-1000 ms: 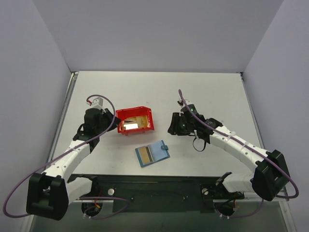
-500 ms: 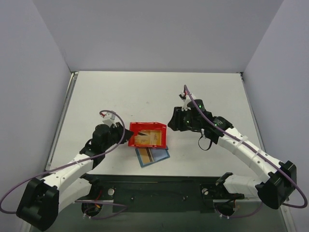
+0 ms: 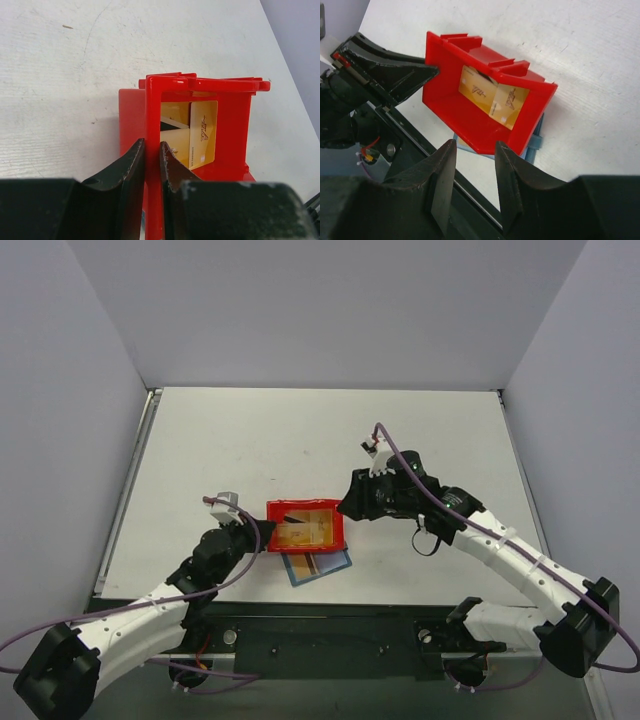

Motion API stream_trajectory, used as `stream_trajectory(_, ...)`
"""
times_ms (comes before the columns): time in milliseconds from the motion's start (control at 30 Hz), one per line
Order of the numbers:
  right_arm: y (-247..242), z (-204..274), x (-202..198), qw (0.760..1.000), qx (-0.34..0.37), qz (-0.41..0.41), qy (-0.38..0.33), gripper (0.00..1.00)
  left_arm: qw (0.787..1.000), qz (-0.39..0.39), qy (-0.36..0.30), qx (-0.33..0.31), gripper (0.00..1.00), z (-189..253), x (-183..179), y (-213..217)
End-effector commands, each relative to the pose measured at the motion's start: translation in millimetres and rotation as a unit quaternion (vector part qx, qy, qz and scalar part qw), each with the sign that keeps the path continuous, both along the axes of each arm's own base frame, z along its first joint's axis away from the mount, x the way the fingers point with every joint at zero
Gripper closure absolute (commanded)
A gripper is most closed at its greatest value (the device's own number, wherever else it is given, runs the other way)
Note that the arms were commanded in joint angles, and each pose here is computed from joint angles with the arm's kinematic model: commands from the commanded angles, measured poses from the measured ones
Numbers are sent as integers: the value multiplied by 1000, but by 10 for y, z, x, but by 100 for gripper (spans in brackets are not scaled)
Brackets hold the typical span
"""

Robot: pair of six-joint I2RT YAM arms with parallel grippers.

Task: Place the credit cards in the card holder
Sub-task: Pick up the credit card from the storage box.

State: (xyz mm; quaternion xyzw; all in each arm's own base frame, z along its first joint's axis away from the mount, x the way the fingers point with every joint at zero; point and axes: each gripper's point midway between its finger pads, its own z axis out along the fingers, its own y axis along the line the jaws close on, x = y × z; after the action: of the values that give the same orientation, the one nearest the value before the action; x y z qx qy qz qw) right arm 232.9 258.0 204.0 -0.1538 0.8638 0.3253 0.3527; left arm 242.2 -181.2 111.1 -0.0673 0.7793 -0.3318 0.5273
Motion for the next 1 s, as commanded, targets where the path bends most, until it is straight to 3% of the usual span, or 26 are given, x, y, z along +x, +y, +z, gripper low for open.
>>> stream_trajectory(0,220,-104,-147,999,2,40,8,67,996,47,-71,-23,100,362,123,47)
stream_trajectory(167,422,-271,-257,997,-42,65,21,67,997,46,-62,-9,100,281,106,13)
stream_trajectory(333,425,-524,-111,996,-78,5,42,67,996,70,-52,15,100,300,141,13)
stream_trajectory(533,657,-750,21,995,-90,-11,49,67,993,107,-33,44,100,314,183,35)
stream_trajectory(967,872,-1049,321,988,-140,-67,4,59,984,168,-6,61,100,346,138,14)
